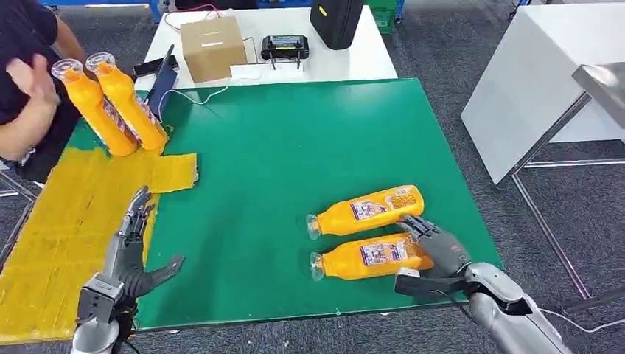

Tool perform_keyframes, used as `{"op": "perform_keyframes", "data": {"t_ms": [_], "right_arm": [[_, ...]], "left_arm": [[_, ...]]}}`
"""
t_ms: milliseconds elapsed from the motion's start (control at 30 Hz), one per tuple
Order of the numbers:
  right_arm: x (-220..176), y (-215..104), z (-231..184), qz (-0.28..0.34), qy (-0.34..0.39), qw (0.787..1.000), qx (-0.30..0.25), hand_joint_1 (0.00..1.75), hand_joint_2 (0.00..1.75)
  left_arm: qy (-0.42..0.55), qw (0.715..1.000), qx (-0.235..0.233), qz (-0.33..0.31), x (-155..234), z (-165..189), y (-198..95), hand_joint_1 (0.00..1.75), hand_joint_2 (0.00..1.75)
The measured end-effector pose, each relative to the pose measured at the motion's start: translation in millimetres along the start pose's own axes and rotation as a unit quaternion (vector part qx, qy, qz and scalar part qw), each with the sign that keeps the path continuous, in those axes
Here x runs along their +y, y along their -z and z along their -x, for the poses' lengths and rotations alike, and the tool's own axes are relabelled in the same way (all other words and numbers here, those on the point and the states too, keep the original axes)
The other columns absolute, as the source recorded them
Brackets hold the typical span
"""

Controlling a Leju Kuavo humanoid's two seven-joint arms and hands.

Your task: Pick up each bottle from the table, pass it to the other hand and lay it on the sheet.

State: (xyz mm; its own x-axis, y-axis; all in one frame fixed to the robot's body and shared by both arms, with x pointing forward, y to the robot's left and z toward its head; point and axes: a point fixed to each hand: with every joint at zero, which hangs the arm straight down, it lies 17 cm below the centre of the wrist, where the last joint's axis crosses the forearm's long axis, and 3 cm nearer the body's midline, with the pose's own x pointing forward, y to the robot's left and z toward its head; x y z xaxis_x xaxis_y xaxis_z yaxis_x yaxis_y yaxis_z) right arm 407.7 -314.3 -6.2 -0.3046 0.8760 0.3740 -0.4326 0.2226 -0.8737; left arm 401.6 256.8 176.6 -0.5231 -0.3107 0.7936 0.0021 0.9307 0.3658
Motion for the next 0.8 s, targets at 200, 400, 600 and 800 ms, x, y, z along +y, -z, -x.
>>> {"op": "perform_keyframes", "data": {"t_ms": [200, 400, 600, 800], "right_arm": [[9.7, 24.2, -23.9, 0.017, -0.054, 0.998, -0.001, 0.0, 1.75], [12.5, 42.5, -29.9, 0.018, -0.065, 0.998, 0.006, 0.0, 1.75], [12.1, 45.5, -30.1, 0.017, -0.064, 0.998, 0.007, 0.0, 1.75], [12.1, 47.4, -29.4, 0.015, -0.065, 0.998, 0.008, 0.0, 1.75]], "left_arm": [[-0.013, 1.0, 0.008, 0.0, -9.8, 0.7, -9.7, 0.0, 1.75], [-0.023, 1.0, 0.011, -0.003, -8.1, 0.9, -12.4, 0.0, 1.75], [-0.021, 1.0, 0.013, -0.006, -4.8, 2.2, -12.9, 0.0, 1.75], [-0.022, 1.0, 0.013, -0.006, -4.4, 2.5, -12.9, 0.0, 1.75]]}}
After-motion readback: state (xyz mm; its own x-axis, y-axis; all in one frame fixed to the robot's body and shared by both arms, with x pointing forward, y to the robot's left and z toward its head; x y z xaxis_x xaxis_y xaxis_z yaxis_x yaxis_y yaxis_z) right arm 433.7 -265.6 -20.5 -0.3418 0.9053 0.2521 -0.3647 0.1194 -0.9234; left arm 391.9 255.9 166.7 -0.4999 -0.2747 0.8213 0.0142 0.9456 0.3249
